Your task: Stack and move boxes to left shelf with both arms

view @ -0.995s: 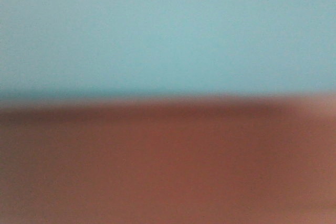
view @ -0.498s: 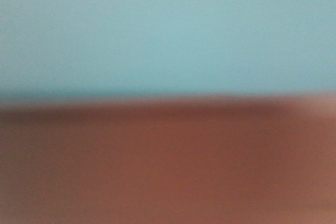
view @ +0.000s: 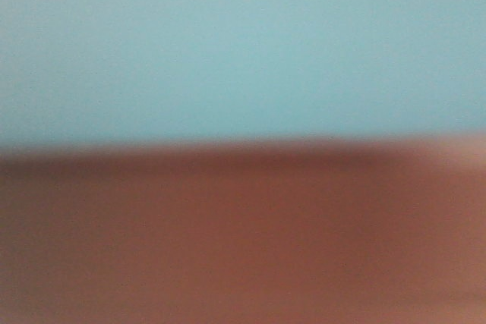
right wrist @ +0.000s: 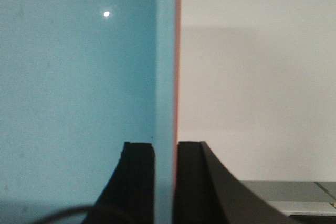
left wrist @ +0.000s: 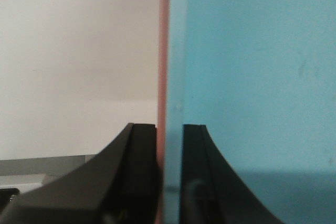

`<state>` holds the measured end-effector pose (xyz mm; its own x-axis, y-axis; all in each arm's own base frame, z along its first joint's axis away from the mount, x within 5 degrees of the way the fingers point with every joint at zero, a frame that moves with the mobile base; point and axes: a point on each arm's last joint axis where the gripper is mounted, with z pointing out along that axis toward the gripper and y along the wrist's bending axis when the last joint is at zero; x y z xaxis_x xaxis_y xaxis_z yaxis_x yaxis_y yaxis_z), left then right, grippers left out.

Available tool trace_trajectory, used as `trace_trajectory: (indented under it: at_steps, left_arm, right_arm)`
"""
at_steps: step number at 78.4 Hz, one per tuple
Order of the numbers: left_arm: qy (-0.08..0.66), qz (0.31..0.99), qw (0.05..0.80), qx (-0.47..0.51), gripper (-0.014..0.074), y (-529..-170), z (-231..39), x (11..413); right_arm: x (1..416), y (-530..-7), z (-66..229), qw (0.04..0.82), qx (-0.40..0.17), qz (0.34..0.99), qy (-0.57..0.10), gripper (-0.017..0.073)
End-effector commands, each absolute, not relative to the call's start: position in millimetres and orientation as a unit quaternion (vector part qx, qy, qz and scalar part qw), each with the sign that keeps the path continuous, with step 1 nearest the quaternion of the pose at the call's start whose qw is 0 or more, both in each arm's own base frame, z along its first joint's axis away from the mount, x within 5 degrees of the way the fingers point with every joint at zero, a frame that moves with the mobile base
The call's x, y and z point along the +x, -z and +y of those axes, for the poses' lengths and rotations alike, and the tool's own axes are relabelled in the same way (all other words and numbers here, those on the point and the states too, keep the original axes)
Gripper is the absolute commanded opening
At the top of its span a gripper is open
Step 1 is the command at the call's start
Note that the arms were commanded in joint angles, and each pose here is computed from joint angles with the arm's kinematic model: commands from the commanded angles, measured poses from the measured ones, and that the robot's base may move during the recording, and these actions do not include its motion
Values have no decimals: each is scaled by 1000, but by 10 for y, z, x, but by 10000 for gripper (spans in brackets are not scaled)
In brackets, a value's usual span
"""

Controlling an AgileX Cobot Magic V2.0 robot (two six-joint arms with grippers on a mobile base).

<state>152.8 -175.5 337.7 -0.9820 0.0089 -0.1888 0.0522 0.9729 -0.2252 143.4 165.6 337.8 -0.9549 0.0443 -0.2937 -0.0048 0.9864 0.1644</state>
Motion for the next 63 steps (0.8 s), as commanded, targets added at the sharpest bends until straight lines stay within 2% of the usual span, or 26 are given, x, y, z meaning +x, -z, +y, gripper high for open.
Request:
trace_trajectory:
  at_steps: [1, 63]
  left_arm:
    - [137, 987, 87, 21, 0, -3550, -1714, 1412]
    - [137, 986, 87, 21, 0, -3550, -1715, 1411]
  right_arm:
    - [1371, -3544, 1574, 160, 12, 983, -88, 67]
    - [1371, -3544, 1574, 160, 12, 983, -88, 67]
